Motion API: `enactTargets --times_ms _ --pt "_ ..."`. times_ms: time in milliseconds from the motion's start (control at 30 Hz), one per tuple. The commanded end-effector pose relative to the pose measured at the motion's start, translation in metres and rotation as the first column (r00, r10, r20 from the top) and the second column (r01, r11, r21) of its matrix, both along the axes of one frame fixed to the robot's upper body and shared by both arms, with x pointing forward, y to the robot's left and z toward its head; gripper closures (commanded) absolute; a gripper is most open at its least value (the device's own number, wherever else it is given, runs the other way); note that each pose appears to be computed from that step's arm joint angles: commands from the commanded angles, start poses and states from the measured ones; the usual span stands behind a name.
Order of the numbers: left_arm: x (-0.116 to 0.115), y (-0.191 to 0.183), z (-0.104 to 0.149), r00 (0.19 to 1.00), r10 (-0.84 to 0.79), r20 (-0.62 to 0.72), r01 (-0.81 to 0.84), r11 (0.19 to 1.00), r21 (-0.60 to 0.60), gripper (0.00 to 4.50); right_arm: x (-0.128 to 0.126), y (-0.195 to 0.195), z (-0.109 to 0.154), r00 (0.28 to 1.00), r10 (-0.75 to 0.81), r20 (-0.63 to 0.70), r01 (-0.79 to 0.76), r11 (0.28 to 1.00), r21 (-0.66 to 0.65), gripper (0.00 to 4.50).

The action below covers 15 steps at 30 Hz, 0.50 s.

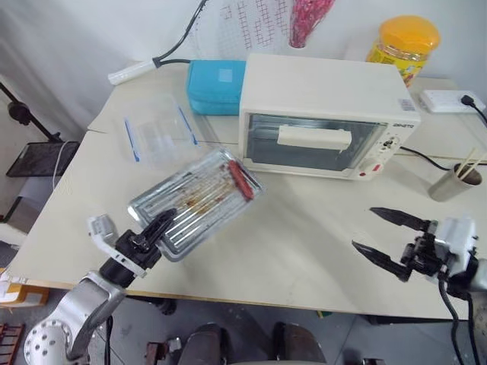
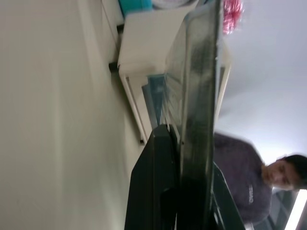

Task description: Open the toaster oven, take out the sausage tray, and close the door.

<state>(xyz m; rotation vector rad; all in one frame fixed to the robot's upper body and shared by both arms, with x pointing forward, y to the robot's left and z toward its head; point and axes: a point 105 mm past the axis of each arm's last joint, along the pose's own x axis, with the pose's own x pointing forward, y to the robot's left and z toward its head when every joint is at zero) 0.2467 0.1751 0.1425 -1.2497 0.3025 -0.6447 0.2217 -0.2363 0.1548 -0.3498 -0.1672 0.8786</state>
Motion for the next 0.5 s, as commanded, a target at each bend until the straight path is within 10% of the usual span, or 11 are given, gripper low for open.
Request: enactTargets --times_ms 33,500 --pt "0.004 -0.017 0.0 0.98 -0.2 0.002 0.2 0.98 0.008 4.5 -0.023 0.001 0.007 1.0 0.018 -0.001 -0.018 1.0 0.001 0.03" --pt "0.056 -0.107 -0.011 0.776 -0.604 -0.181 0.627 0.771 0.116 4.5 -0.053 0.012 0.022 0.995 -0.089 -0.041 0.091 0.995 0.034 0.03"
